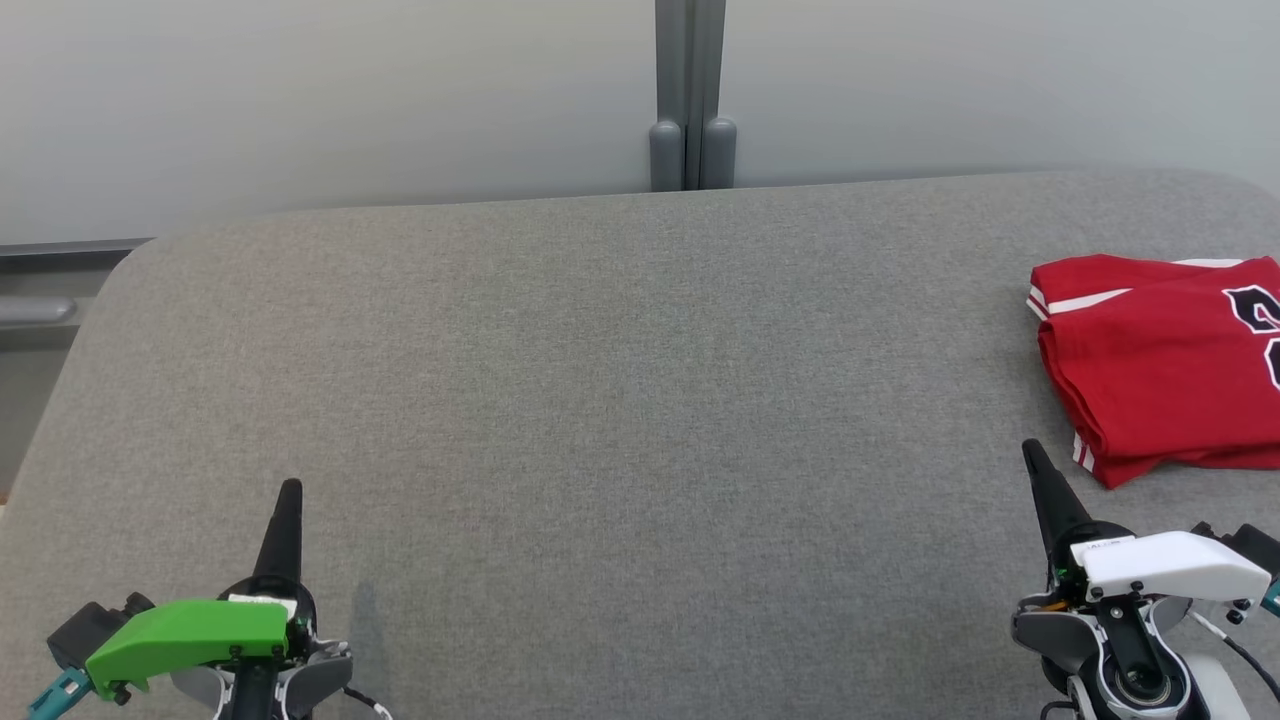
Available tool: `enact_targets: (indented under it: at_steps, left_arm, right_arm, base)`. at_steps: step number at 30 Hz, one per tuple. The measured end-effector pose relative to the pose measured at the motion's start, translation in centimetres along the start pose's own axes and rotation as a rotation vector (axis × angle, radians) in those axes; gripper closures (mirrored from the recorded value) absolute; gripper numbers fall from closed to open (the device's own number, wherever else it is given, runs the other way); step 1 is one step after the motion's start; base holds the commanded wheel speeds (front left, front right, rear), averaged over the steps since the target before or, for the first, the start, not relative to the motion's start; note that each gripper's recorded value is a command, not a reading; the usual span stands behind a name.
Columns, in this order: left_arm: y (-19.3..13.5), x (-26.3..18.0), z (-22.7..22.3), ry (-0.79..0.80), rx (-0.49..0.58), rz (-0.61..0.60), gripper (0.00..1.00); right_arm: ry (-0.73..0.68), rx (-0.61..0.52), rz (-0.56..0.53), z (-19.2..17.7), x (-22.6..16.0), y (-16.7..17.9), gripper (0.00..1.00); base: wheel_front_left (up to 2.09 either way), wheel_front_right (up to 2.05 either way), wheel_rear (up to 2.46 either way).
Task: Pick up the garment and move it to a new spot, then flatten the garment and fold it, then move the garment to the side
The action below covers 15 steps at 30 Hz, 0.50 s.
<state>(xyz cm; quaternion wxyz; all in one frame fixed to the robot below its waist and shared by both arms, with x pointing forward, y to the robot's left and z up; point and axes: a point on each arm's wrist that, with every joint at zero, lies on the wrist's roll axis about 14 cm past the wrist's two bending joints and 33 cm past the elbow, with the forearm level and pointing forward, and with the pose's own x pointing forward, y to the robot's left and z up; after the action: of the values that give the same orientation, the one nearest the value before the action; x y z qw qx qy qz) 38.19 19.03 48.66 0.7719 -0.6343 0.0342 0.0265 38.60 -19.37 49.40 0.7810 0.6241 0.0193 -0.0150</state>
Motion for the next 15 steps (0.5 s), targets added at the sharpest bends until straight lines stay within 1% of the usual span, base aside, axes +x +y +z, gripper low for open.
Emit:
enact_targets:
  at_steps: [15]
  left_arm:
    - [-0.75, 0.22, 0.54, -0.003, -0.097, -0.035, 1.00]
  right_arm:
    - [-0.003, 0.111, 0.015, 0.38, 0.05, 0.34, 1.00]
  base:
    - [0.00, 0.00, 0.00]
